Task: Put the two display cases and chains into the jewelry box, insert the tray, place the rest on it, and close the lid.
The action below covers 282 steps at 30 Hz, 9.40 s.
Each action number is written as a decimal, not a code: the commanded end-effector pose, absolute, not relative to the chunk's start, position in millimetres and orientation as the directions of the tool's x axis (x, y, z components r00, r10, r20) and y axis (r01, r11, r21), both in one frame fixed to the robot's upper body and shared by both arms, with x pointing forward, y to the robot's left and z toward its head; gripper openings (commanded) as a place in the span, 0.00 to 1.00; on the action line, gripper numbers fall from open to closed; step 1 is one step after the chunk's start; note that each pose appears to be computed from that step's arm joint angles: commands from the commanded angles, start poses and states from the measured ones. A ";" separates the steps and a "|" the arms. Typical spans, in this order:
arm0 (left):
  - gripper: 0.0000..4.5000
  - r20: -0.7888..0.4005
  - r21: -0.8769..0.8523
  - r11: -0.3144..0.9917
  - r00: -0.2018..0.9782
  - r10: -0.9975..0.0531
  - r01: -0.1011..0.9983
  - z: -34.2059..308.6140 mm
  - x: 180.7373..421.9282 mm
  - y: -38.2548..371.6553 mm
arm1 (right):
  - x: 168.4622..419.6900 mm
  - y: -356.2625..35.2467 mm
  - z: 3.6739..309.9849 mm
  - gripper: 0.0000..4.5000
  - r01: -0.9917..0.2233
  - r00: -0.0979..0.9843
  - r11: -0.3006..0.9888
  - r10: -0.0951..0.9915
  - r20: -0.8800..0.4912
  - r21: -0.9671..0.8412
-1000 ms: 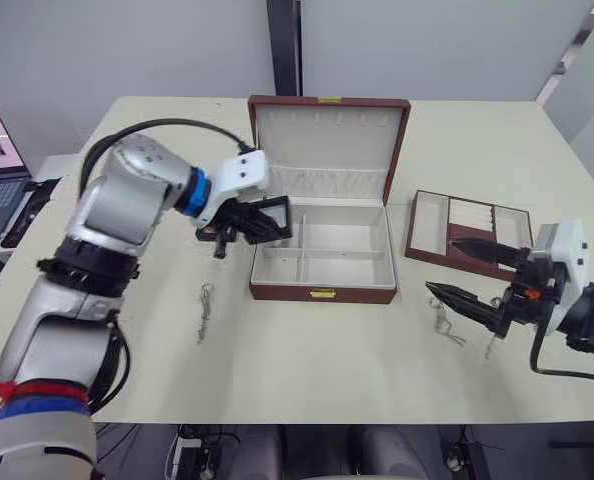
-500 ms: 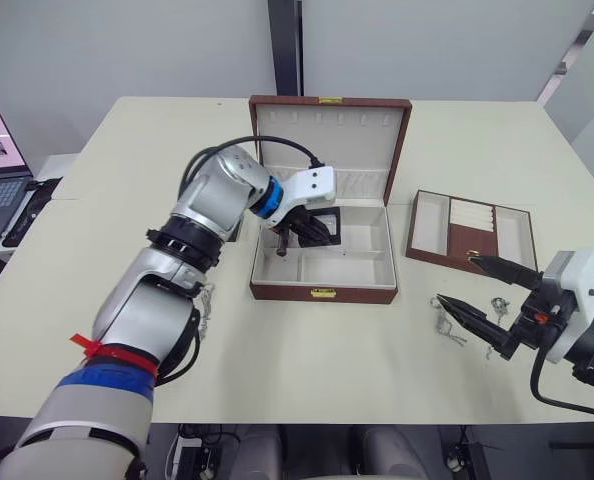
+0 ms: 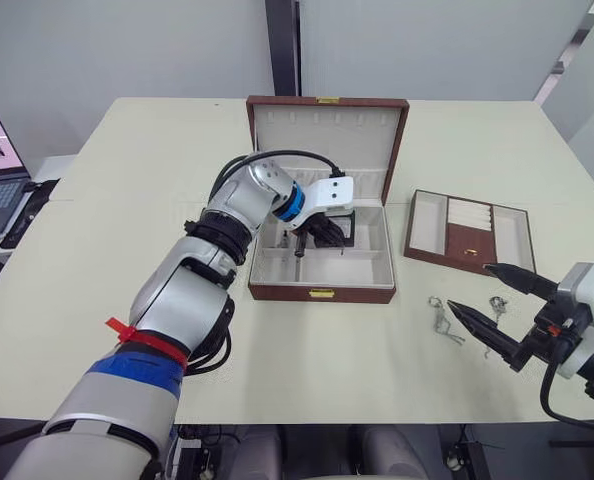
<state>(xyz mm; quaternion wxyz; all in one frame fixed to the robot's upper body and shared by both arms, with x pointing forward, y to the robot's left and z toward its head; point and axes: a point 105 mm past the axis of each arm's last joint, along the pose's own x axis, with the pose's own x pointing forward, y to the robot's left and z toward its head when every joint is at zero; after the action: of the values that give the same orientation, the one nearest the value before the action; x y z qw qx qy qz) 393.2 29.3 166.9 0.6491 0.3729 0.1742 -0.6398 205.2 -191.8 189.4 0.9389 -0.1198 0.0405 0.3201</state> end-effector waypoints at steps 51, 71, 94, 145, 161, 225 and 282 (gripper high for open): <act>0.99 -0.148 0.128 0.237 0.255 -0.956 0.963 236.4 347.3 124.5 | 238.9 -265.9 175.0 1.00 -0.619 0.780 0.769 0.580 -0.235 -0.158; 0.99 -0.324 0.140 0.862 0.846 -0.425 0.487 167.0 279.6 313.7 | 256.9 -323.9 133.6 1.00 -0.569 0.786 0.819 0.516 -0.340 -0.073; 0.99 -0.347 0.138 0.961 0.921 -0.178 0.238 123.7 236.3 366.6 | 259.4 -362.1 110.8 1.00 -0.481 0.825 0.869 0.406 -0.393 -0.113; 0.99 -0.056 -0.039 0.999 0.998 -0.029 0.027 91.2 260.6 224.9 | 273.9 -140.2 205.2 1.00 -0.957 0.264 0.235 0.949 -0.171 -0.172; 0.99 -0.199 0.029 0.999 0.980 0.021 -0.015 50.3 259.8 215.6 | 271.3 -138.4 204.1 1.00 -0.956 0.263 0.231 0.949 -0.175 -0.182; 0.00 0.092 -0.011 0.857 0.854 -0.512 0.515 182.5 315.5 133.8 | 269.0 -176.5 205.9 1.00 -0.835 0.533 0.504 0.840 -0.098 -0.222; 0.99 -0.013 -0.168 0.676 0.684 -0.730 0.718 171.4 296.3 168.7 | 253.5 -210.2 195.4 1.00 -0.771 0.636 0.614 0.759 -0.139 -0.171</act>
<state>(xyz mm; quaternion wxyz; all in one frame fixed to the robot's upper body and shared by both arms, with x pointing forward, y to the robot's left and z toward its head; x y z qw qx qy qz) 302.0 154.2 159.3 0.9209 -0.0717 0.0483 -0.3800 254.5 -198.9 186.3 0.8924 -0.0978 0.0379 0.4389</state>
